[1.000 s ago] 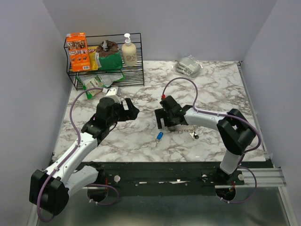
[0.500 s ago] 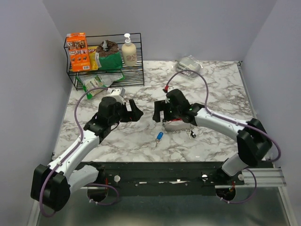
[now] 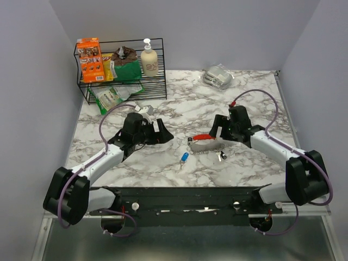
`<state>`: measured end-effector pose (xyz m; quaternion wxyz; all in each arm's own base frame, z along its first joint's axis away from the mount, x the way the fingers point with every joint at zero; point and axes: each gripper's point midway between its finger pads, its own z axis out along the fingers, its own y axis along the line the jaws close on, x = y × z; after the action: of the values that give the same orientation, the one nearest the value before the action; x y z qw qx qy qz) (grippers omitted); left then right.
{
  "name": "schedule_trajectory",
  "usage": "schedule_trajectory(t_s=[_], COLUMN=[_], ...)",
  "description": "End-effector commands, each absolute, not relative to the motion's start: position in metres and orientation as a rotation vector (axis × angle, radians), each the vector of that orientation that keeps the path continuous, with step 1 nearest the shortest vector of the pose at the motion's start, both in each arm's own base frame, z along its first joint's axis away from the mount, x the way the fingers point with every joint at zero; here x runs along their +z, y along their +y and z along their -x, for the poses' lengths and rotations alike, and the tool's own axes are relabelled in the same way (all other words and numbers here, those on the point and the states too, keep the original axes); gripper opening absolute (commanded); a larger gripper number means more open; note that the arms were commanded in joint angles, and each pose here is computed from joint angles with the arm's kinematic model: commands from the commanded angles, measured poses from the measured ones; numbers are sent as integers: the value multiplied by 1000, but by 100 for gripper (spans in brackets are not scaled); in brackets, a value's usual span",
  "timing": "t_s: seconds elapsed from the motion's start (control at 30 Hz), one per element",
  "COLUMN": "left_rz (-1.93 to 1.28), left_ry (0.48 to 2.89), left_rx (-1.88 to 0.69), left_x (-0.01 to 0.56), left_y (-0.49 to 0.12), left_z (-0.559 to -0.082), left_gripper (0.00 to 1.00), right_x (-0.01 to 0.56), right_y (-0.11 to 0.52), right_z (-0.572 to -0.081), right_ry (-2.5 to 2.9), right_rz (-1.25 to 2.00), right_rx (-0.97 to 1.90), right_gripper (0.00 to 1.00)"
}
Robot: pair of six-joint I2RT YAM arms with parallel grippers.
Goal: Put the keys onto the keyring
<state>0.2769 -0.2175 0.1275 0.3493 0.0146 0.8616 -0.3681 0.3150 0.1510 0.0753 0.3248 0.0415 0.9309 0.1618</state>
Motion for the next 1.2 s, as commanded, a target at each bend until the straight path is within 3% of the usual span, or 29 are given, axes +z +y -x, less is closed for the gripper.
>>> schedule_trajectory(t_s=[0.0,0.73,1.17], left_rz=[-97,-153,-220], left_ry=[2252,2488,2479], left_rx=[-1087,-1262,-1277], left_x=[124,58,69], left_y=[-248,-355,-367], left_z=[-268,-269,-272], left_gripper=[99,99,99], right_x=[67,30,30], right_y=[144,156,164], right_z=[-308,-273,-236], right_ry=[2475,2612,2641], right_rz=[-132,-63,-31], right_rx=[462,591,729], right_gripper=[100,98,97])
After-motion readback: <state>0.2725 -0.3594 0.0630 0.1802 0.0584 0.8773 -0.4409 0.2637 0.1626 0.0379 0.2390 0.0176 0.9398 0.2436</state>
